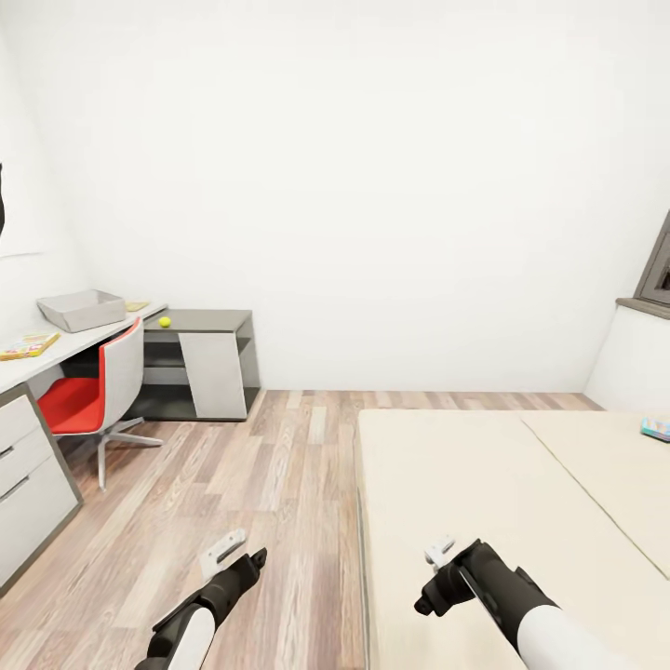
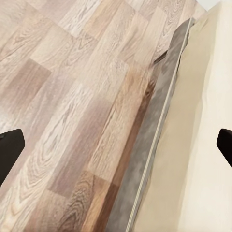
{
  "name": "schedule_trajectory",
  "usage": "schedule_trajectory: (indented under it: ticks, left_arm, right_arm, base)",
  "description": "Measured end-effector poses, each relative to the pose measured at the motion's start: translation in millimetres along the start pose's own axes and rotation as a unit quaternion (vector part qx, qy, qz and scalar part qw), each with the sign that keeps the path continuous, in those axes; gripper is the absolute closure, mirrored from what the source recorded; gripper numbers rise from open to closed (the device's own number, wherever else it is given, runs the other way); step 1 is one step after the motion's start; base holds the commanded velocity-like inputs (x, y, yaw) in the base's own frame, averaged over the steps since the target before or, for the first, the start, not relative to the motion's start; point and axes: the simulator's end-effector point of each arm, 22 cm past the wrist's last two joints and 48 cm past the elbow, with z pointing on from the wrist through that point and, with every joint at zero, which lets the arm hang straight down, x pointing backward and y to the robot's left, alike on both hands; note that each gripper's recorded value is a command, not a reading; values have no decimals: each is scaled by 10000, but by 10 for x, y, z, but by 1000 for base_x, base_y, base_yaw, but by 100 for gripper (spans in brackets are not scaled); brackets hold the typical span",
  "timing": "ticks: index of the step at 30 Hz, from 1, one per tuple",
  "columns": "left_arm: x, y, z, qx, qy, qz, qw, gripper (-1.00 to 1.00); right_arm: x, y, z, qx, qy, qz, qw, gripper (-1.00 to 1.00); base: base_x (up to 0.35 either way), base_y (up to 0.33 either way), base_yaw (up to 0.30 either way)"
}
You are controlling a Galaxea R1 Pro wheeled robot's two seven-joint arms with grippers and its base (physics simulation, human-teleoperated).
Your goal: Put all the toys in the child's room - the three board games (two on the bed and one on the table), the two jigsaw puzzles on the table, and the tennis ball on the table - inside the toy box on the table in the child's room.
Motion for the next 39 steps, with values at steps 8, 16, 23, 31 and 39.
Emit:
schedule_trajectory:
  ticks: [8, 16, 23, 31, 39]
  left_arm:
    - [1, -2, 0, 0, -1, 10, 10000, -100]
    - [1, -2, 0, -1, -2, 16, 10000, -100]
    - [0, 2, 0, -8, -3, 16, 10000, -100]
    - [1, 2, 0, -8, -2, 17, 10000, -100]
    - [0, 2, 0, -6, -3, 15, 10000, -100]
  right_arm:
    - [-15, 3, -3, -16, -32, 83, 10000, -100]
    - [-28, -1, -7, -32, -66, 173, 9998, -100]
    - [-33, -5, -8, -34, -80, 210, 9997, -100]
    - [-34, -7, -9, -34, -84, 221, 9997, -100]
    - [-39, -9, -10, -33, -89, 227, 9997, -100]
  base:
    - [0, -143, 0]
    - [0, -251, 0]
    - [0, -291, 0]
    - [0, -302, 0]
    - [0, -306, 0]
